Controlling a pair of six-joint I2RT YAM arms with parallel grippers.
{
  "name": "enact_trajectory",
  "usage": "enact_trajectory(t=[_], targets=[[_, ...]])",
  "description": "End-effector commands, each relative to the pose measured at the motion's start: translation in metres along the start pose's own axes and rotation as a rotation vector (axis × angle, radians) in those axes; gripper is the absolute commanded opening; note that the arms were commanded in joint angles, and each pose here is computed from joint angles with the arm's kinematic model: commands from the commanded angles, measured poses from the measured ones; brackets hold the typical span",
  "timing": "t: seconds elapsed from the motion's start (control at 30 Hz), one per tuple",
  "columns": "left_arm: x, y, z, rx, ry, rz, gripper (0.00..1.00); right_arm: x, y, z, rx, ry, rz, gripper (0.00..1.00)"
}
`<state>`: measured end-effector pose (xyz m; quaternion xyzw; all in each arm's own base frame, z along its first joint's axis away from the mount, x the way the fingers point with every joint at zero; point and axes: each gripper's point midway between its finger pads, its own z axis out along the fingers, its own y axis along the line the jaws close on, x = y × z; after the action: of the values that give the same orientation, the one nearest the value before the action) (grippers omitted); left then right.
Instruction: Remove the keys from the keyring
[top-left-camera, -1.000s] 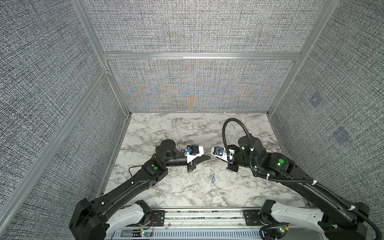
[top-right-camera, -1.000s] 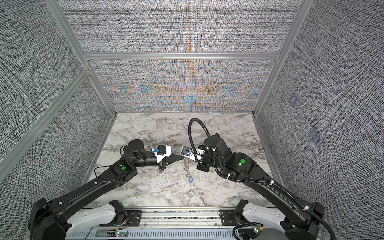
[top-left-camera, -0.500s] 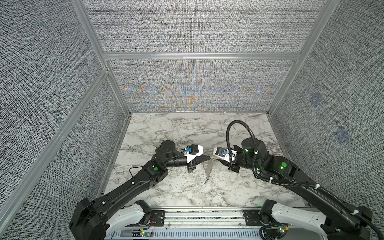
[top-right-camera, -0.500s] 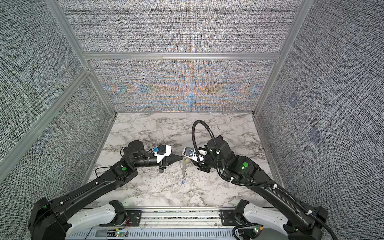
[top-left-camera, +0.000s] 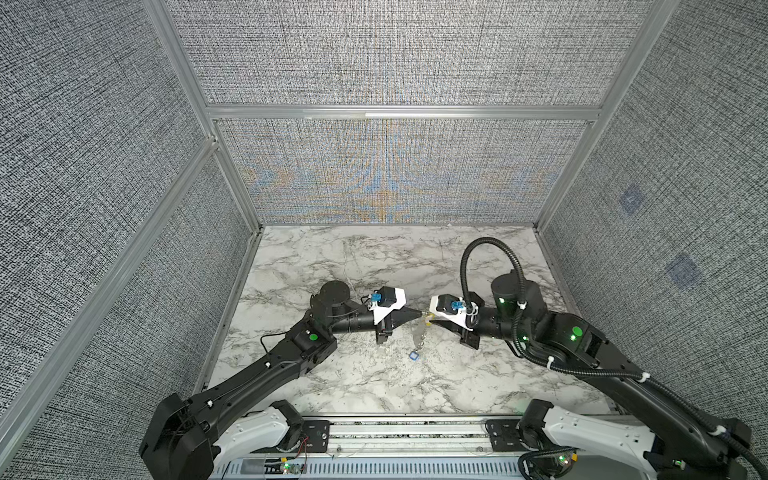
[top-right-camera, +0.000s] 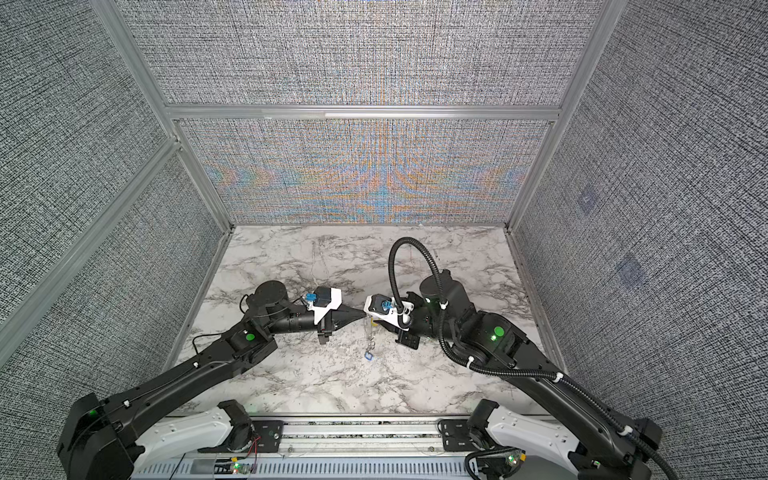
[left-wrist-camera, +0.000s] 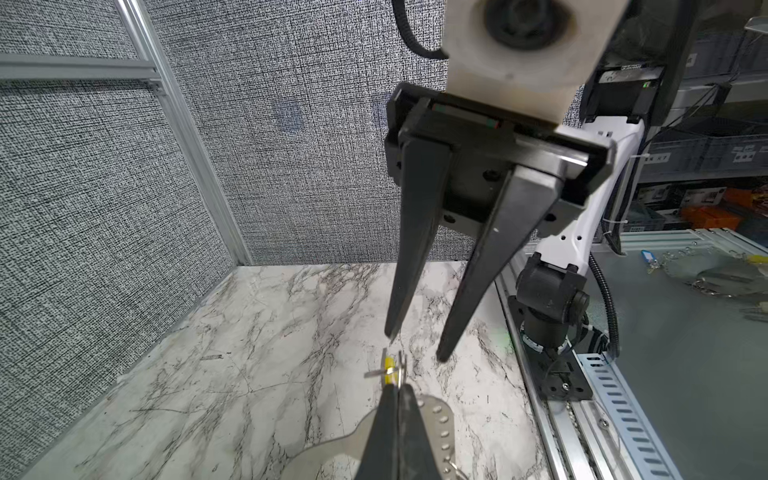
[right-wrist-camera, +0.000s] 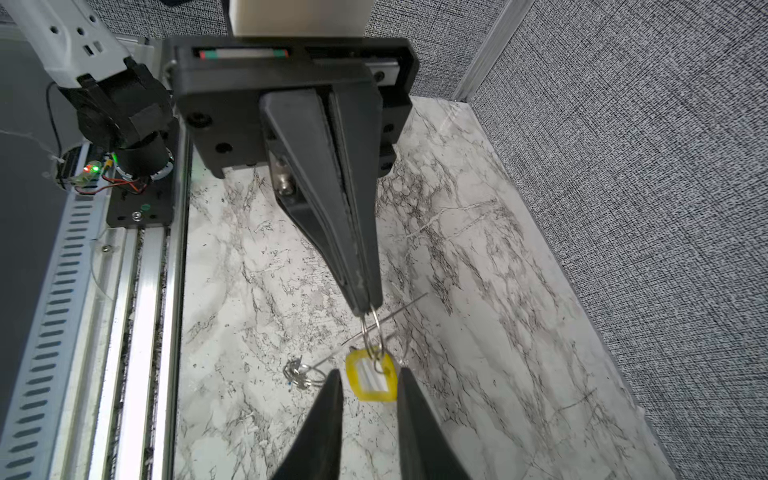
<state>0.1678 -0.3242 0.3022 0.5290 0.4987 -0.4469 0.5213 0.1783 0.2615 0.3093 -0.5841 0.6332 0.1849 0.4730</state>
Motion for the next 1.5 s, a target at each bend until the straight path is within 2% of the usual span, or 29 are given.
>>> enact_trajectory(t=[0.0,0.4,0.67,0.87,0.9,0.93,1.0,1.23,1.47], targets=[[-0.008,-0.001,0.000,0.007,-0.031,0.029,0.00,-0.009,0.000,0.002,-0.015,-0.034,-0.005,0.23],[-0.007,-0.002,-0.001,0.011,-0.024,0.032,0.00,-0.009,0.001,0.007,-0.025,-0.036,0.004,0.12],[-0.005,-0.003,-0.002,0.011,-0.014,0.031,0.00,-0.010,0.002,0.007,-0.042,-0.029,0.009,0.00],[0.001,0.007,-0.004,-0.048,0.055,0.067,0.00,-0.005,0.003,0.006,-0.056,0.016,0.031,0.00],[0.000,0.009,-0.005,-0.068,0.073,0.085,0.23,-0.003,0.003,0.007,-0.057,0.034,0.040,0.00],[0.000,0.012,-0.007,-0.085,0.095,0.104,0.29,-0.001,0.003,0.007,-0.063,0.053,0.047,0.00],[0.000,0.014,-0.010,-0.108,0.135,0.152,0.33,0.003,0.003,0.008,-0.070,0.088,0.064,0.00],[0.000,0.013,-0.013,-0.136,0.202,0.244,0.35,0.008,0.004,0.012,-0.091,0.147,0.101,0.00],[0.001,0.003,-0.001,-0.138,0.245,0.342,0.34,0.008,0.003,0.011,-0.100,0.168,0.119,0.00]])
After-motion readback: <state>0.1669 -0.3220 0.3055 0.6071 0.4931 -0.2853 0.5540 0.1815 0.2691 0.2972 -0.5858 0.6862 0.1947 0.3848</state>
